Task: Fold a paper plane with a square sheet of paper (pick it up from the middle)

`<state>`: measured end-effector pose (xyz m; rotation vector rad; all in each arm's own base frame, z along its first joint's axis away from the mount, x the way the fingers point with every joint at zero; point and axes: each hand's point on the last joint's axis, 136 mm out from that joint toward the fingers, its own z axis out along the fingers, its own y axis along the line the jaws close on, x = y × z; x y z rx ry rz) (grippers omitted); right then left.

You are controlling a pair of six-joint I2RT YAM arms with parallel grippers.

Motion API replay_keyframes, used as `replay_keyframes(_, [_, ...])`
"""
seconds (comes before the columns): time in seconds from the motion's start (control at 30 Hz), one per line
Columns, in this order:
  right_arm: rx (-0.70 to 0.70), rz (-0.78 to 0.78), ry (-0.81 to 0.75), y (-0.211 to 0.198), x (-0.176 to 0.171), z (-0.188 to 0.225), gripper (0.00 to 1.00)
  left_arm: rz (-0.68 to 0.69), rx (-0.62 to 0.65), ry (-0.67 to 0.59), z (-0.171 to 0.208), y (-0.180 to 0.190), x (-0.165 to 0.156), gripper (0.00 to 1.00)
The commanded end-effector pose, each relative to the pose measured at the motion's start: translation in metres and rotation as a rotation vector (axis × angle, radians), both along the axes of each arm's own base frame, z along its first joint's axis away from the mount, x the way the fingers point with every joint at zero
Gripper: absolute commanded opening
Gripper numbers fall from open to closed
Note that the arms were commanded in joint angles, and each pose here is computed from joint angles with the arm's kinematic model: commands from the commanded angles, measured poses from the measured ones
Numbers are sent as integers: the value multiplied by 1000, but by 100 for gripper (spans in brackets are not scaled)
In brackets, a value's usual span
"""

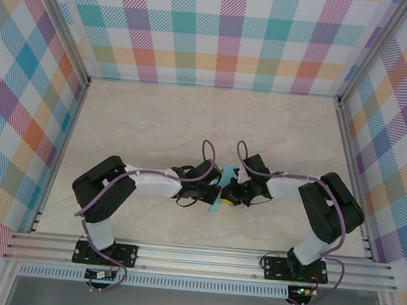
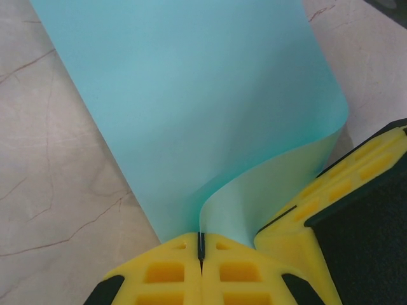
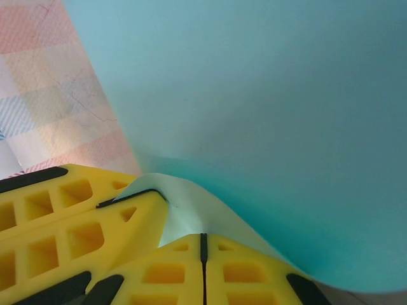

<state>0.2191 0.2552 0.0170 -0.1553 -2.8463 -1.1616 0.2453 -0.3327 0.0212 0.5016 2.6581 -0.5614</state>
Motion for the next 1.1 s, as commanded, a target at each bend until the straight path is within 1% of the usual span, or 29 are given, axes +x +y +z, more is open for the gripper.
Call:
replay_keyframes(0.0, [12, 13, -50, 2, 4, 16, 7, -5, 74, 65, -27, 17, -13, 0])
replay_keyframes(0.1, [29, 0, -82, 0, 14, 27, 7, -6, 79, 64, -28, 18, -13, 0])
replay_keyframes(0.17, [25, -11, -83, -4, 18, 27, 7, -8, 80, 65, -28, 18, -13, 0])
replay_keyframes(0.57, [-50, -33, -27, -21, 18, -13, 6, -6, 86, 69, -31, 21, -15, 0])
replay_keyframes(0.63, [-46, -34, -26, -22, 19, -12, 6, -6, 86, 69, -31, 21, -15, 0])
replay_keyframes(0.87, [20, -63, -72, -28, 32, 12, 6, -6, 93, 69, -32, 23, -15, 0])
replay_keyframes(1.07, [-10, -63, -38, -36, 32, -3, 6, -6, 90, 69, -31, 22, -15, 0])
